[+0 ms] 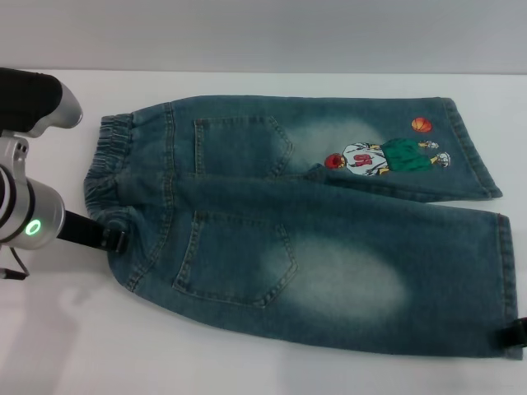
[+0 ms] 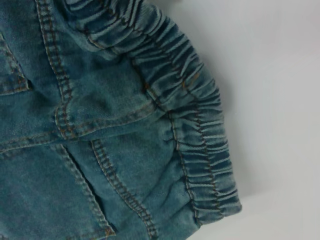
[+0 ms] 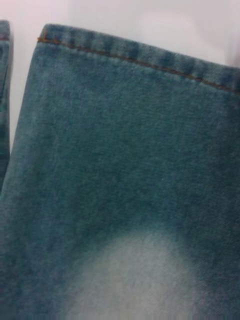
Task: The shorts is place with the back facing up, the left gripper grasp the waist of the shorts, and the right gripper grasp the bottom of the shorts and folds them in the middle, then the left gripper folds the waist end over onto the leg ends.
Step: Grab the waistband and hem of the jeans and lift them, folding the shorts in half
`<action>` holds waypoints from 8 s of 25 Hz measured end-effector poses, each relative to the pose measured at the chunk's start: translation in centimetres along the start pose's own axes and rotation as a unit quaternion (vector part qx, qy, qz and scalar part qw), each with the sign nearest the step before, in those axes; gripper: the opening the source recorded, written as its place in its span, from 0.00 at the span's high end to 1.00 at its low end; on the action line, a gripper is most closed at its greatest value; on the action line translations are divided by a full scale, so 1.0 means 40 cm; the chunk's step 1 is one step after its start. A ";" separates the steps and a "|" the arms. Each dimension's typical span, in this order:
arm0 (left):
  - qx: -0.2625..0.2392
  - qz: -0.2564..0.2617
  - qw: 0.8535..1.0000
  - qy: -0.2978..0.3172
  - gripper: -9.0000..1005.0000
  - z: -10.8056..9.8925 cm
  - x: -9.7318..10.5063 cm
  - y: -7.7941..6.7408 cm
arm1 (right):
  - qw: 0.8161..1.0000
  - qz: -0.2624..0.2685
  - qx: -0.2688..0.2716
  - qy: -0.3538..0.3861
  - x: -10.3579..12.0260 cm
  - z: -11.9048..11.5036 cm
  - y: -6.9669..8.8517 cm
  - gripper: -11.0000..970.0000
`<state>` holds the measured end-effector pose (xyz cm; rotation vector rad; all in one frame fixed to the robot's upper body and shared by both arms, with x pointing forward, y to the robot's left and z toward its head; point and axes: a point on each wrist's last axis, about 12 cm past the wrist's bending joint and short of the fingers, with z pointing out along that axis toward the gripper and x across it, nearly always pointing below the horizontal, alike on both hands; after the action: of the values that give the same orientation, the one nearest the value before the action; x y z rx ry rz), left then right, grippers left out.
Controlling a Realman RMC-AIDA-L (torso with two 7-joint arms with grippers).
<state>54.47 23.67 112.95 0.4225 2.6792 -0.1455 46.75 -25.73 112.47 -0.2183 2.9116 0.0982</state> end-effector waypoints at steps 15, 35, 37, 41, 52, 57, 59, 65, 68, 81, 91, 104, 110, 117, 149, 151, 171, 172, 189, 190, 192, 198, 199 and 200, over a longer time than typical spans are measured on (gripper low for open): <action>0.001 0.006 1.000 -0.003 0.78 -0.004 -0.012 -0.007 | 1.000 -0.003 -0.014 -0.010 -0.011 0.018 0.024 0.46; 0.000 0.008 1.000 -0.006 0.78 -0.006 -0.014 -0.003 | 1.000 0.002 -0.013 0.009 0.001 0.017 0.022 0.46; 0.000 0.008 1.000 -0.006 0.78 -0.006 -0.014 -0.003 | 1.000 0.002 -0.011 0.011 0.001 0.017 0.022 0.46; 0.000 0.008 1.000 -0.006 0.78 -0.007 -0.014 -0.002 | 1.000 0.004 -0.007 0.014 0.003 0.017 0.017 0.46; 0.000 0.014 1.000 -0.008 0.78 -0.008 -0.022 -0.008 | 1.000 0.003 -0.007 0.009 -0.003 0.023 0.018 0.46; 0.001 0.016 1.000 -0.009 0.78 -0.009 -0.025 -0.010 | 1.000 0.005 -0.009 0.010 -0.003 0.028 0.017 0.46; 0.001 0.017 1.000 -0.010 0.78 -0.010 -0.028 -0.011 | 1.000 0.005 -0.009 0.009 -0.004 0.030 0.017 0.46; 0.001 0.017 1.000 -0.010 0.78 -0.010 -0.030 -0.013 | 1.000 0.003 -0.012 0.001 -0.011 0.033 0.021 0.46; 0.001 0.017 1.000 -0.011 0.78 -0.011 -0.030 -0.013 | 1.000 0.001 -0.013 -0.002 -0.014 0.033 0.025 0.48; 0.002 0.017 1.000 -0.013 0.78 -0.012 -0.033 -0.014 | 0.999 -0.019 -0.033 -0.016 -0.033 0.027 0.053 0.52; 0.001 0.015 1.000 -0.018 0.78 -0.012 -0.035 -0.012 | 0.993 -0.062 -0.081 -0.060 -0.079 0.012 0.097 0.81; -0.002 0.003 0.999 -0.041 0.78 -0.009 -0.037 -0.002 | 0.981 -0.079 -0.133 -0.114 -0.098 0.017 0.117 0.99; -0.006 -0.008 0.998 -0.059 0.78 -0.005 -0.033 0.010 | 0.970 -0.093 -0.144 -0.175 -0.112 0.006 0.116 0.99; 0.004 -0.036 0.993 -0.114 0.78 -0.011 -0.028 0.022 | 0.945 -0.104 -0.126 -0.283 -0.147 -0.011 0.095 0.99; 0.017 -0.112 0.940 -0.323 0.79 0.022 -0.068 0.047 | 0.868 -0.003 -0.007 -0.496 -0.153 0.073 -0.041 0.95; 0.015 -0.114 0.937 -0.330 0.79 0.022 -0.070 0.049 | 0.866 0.000 0.002 -0.501 -0.153 0.077 -0.045 0.95; 0.027 -0.117 0.932 -0.342 0.79 0.057 -0.105 0.029 | 0.860 0.025 0.025 -0.509 -0.158 0.109 -0.063 0.93; 0.027 -0.118 0.931 -0.344 0.79 0.059 -0.106 0.030 | 0.860 0.028 0.026 -0.509 -0.160 0.112 -0.065 0.93; 0.028 -0.122 0.931 -0.344 0.79 0.066 -0.108 0.031 | 0.863 0.045 0.027 -0.503 -0.163 0.136 -0.070 0.91; 0.028 -0.122 0.931 -0.344 0.79 0.066 -0.108 0.031 | 0.863 0.045 0.027 -0.503 -0.163 0.136 -0.070 0.91; 0.028 -0.123 0.931 -0.343 0.79 0.067 -0.108 0.031 | 0.863 0.046 0.028 -0.502 -0.164 0.138 -0.072 0.91; 0.028 -0.125 0.931 -0.343 0.79 0.070 -0.107 0.031 | 0.863 0.046 0.030 -0.502 -0.168 0.139 -0.077 0.90; 0.028 -0.124 0.931 -0.343 0.79 0.071 -0.107 0.029 | 0.863 0.046 0.030 -0.503 -0.169 0.138 -0.076 0.90; 0.029 -0.123 0.931 -0.343 0.79 0.071 -0.107 0.027 | 0.863 0.046 0.030 -0.503 -0.169 0.138 -0.076 0.90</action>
<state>59.62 23.06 112.13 0.0261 2.0232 -0.3722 54.92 -27.35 108.46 0.0041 1.8679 0.0969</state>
